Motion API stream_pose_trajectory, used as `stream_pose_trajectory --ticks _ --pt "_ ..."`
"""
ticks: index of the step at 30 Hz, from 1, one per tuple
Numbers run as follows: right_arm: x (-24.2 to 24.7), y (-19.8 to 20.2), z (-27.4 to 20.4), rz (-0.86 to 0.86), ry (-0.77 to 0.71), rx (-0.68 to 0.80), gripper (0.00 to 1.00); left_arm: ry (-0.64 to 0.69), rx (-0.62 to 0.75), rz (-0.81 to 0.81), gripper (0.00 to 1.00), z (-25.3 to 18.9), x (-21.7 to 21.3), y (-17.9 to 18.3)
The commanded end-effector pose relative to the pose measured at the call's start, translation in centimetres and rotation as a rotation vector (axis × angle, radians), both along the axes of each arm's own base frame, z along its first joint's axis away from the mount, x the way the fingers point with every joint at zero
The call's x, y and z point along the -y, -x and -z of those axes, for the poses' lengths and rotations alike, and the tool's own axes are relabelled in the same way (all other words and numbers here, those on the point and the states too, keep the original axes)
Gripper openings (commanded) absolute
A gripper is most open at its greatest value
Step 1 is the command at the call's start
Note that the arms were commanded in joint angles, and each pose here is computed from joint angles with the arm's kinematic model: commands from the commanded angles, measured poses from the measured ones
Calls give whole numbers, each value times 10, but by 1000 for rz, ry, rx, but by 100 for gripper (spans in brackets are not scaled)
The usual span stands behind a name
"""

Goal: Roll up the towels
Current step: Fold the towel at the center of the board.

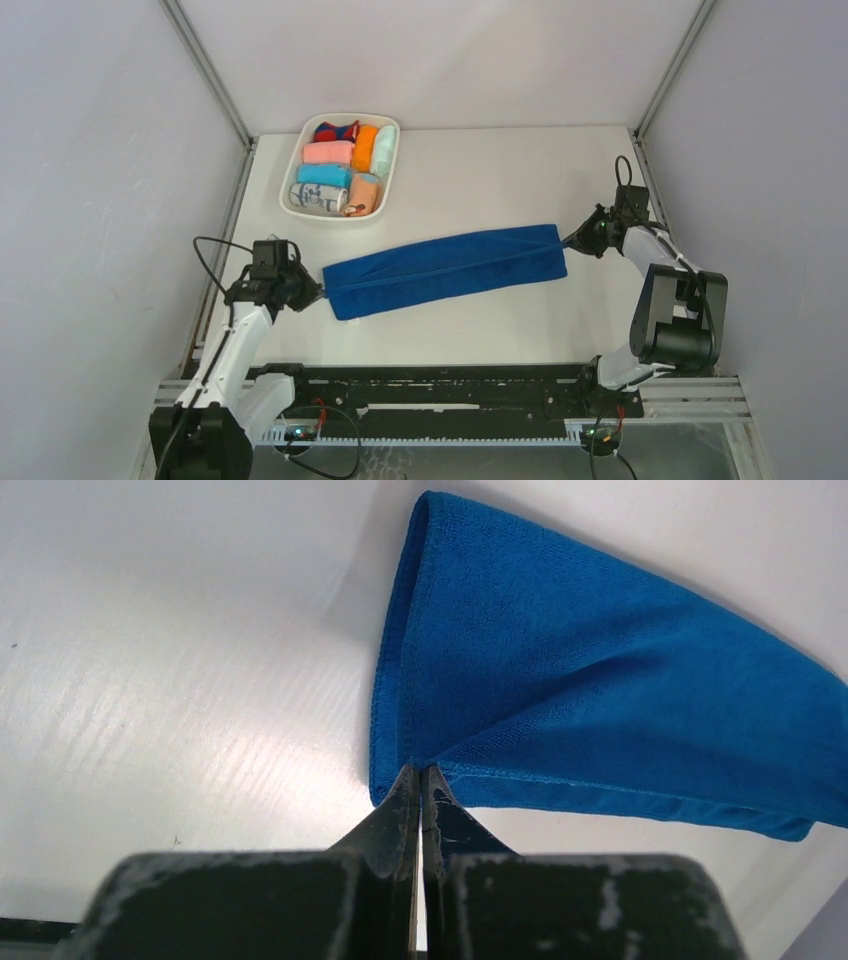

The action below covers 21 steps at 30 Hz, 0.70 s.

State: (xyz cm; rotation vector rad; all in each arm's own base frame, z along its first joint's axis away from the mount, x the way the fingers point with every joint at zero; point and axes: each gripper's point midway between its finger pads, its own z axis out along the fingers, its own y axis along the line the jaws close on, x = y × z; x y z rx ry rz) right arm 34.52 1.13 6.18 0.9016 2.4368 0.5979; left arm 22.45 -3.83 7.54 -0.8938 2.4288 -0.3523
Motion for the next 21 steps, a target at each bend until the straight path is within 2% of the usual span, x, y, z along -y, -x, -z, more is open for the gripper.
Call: stream_pose_trajectory --ticks 1,12,21 --pt "9 -10 -30 6 37 82 0 20 49 3 0 -19 4 1" --pt "15 9 26 27 54 -71 0 34 -52 60 0 28 30 16" --pt "20 21 54 36 55 -162 0 2 -100 19 0 53 22 28"
